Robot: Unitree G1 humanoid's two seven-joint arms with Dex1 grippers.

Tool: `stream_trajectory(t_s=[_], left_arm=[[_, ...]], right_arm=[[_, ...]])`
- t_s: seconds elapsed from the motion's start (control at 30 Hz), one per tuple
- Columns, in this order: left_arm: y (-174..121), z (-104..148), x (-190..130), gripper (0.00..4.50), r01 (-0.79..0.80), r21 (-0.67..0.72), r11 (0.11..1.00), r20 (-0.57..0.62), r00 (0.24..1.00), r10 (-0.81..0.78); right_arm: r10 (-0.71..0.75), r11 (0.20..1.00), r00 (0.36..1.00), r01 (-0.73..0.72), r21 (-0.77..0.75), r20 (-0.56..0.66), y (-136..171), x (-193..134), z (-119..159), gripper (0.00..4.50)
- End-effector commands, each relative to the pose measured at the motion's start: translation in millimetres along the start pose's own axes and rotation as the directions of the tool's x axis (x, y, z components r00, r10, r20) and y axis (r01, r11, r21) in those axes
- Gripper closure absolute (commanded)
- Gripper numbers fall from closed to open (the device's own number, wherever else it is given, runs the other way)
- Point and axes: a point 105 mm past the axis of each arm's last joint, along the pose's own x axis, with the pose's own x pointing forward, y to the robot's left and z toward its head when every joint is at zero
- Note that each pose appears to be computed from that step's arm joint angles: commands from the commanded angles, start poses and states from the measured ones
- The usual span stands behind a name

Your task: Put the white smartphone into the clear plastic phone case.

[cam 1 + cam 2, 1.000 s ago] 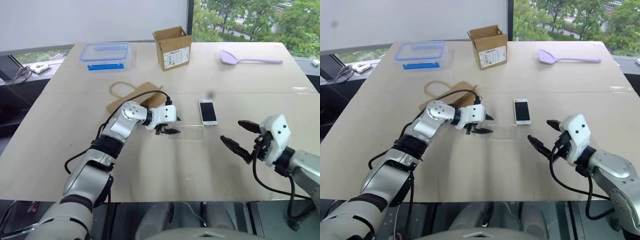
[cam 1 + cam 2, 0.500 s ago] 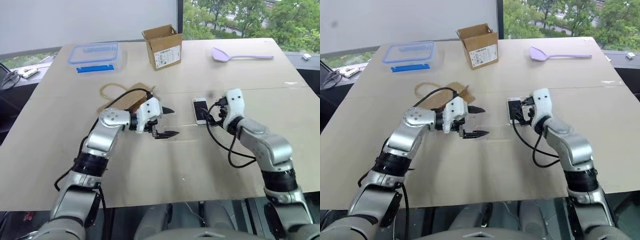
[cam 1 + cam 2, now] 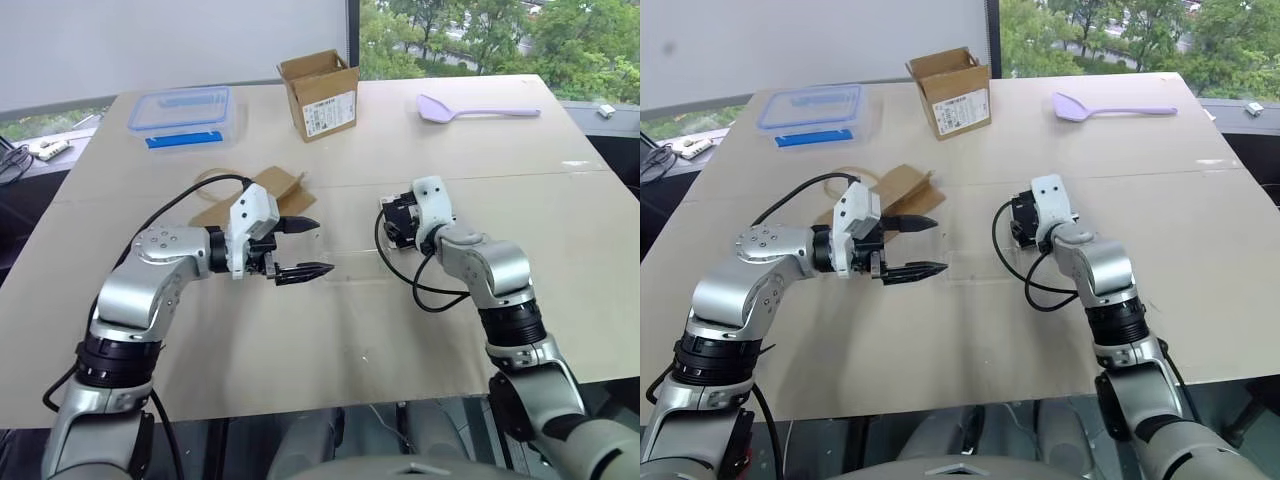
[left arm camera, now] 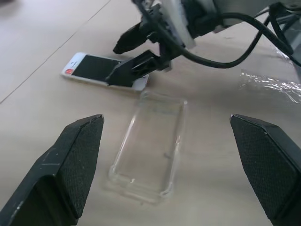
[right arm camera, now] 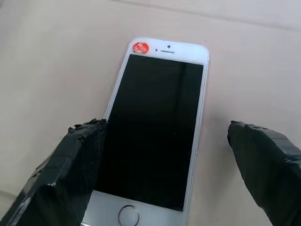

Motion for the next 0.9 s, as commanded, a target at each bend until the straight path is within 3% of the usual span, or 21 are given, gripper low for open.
stream_trajectory(t_s=[0.03, 0.23, 0.47, 0.5, 0.6, 0.9], left_arm=[[-2.5, 8.8, -6.1, 0.07, -0.022, 0.037, 0.999, 0.011, 1.000, 0.021], [-3.7, 6.9, -6.0, 0.07, -0.036, 0.033, 0.999, 0.009, 0.999, 0.035], [-2.5, 6.5, -3.1, 0.07, -0.056, 0.035, 0.998, 0.018, 0.998, 0.055], [-2.5, 5.9, -2.5, 0.00, -0.058, 0.033, 0.998, 0.020, 0.998, 0.057], [-2.5, 4.4, -0.7, 0.00, -0.063, 0.029, 0.998, 0.022, 0.998, 0.062], [-5.1, 1.0, 1.7, 0.00, -0.086, 0.016, 0.996, 0.028, 0.996, 0.085]], right_arm=[[-0.006, 0.995, 0.992, 0.019, 0.098, -0.128, 2.0, 2.5, -15.6, 0.00], [-0.015, 0.990, 0.983, 0.041, 0.137, -0.182, 10.3, 2.9, -13.1, 0.00], [-0.015, 0.999, 0.954, 0.026, 0.032, -0.300, 14.3, 5.7, -53.3, 0.00], [-0.009, 1.000, 0.947, 0.014, 0.016, -0.322, 15.2, 5.3, -62.4, 0.56], [-0.011, 1.000, 0.939, 0.002, -0.026, -0.345, 12.6, 3.0, -74.1, 1.53], [-0.044, 0.992, 0.969, 0.014, -0.124, -0.242, -17.4, -3.2, -55.1, 1.57]])
